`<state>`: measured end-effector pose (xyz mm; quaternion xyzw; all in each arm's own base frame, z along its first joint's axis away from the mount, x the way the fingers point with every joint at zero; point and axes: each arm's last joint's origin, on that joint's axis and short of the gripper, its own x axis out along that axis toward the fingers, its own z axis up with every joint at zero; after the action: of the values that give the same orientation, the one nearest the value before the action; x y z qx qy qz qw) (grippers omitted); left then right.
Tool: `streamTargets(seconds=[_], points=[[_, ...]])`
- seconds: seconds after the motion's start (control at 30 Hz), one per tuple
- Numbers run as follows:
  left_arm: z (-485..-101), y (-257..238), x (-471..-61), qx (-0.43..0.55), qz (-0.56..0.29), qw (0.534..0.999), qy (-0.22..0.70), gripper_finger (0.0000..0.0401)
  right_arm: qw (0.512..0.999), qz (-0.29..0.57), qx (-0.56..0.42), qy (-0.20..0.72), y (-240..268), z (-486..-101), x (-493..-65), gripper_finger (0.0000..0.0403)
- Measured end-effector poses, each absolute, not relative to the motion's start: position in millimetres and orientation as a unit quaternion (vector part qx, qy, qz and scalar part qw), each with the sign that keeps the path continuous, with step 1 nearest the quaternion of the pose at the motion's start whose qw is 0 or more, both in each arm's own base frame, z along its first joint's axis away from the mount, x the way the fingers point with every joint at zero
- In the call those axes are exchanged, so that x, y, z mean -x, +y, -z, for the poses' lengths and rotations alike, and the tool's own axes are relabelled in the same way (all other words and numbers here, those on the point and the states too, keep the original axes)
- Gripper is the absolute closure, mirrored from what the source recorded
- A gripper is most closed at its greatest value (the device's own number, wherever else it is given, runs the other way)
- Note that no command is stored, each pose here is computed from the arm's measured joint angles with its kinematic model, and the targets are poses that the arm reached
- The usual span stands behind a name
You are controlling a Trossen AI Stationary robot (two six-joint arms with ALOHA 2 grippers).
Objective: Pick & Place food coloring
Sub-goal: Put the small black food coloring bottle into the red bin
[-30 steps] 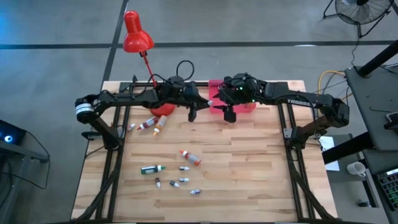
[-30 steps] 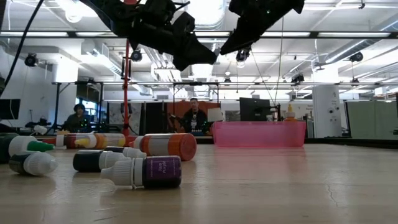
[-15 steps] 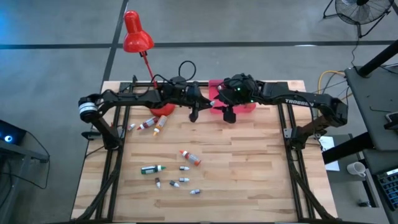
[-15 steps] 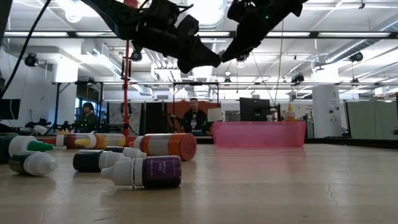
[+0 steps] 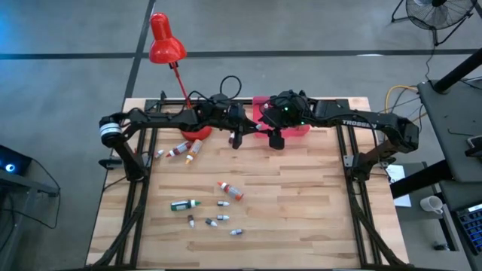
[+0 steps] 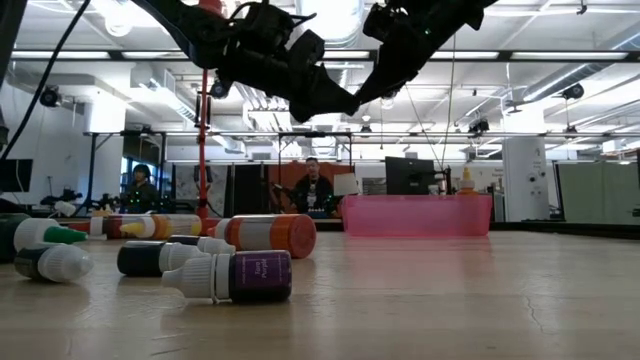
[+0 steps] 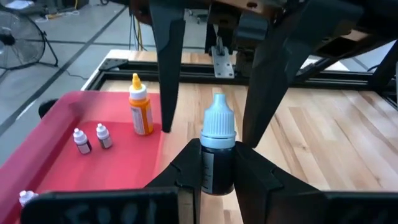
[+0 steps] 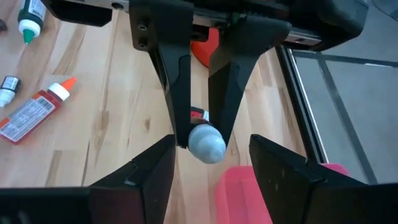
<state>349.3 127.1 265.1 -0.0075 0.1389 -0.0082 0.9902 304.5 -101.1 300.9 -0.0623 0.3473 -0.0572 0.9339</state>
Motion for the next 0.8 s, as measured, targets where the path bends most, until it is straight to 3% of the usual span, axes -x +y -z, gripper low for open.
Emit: streamTargets(seconds=[0.47, 0.8], points=[[-265, 128, -349, -0.006, 0.006, 0.99, 0.139, 0.0355, 0.929, 0.054, 0.059, 0.362, -101, -298, -303, 0.0307], [-248, 130, -355, -0.007, 0.009, 0.986, 0.164, 0.0355, 0.929, 0.055, 0.057, 0.361, -101, -298, -303, 0.0315]])
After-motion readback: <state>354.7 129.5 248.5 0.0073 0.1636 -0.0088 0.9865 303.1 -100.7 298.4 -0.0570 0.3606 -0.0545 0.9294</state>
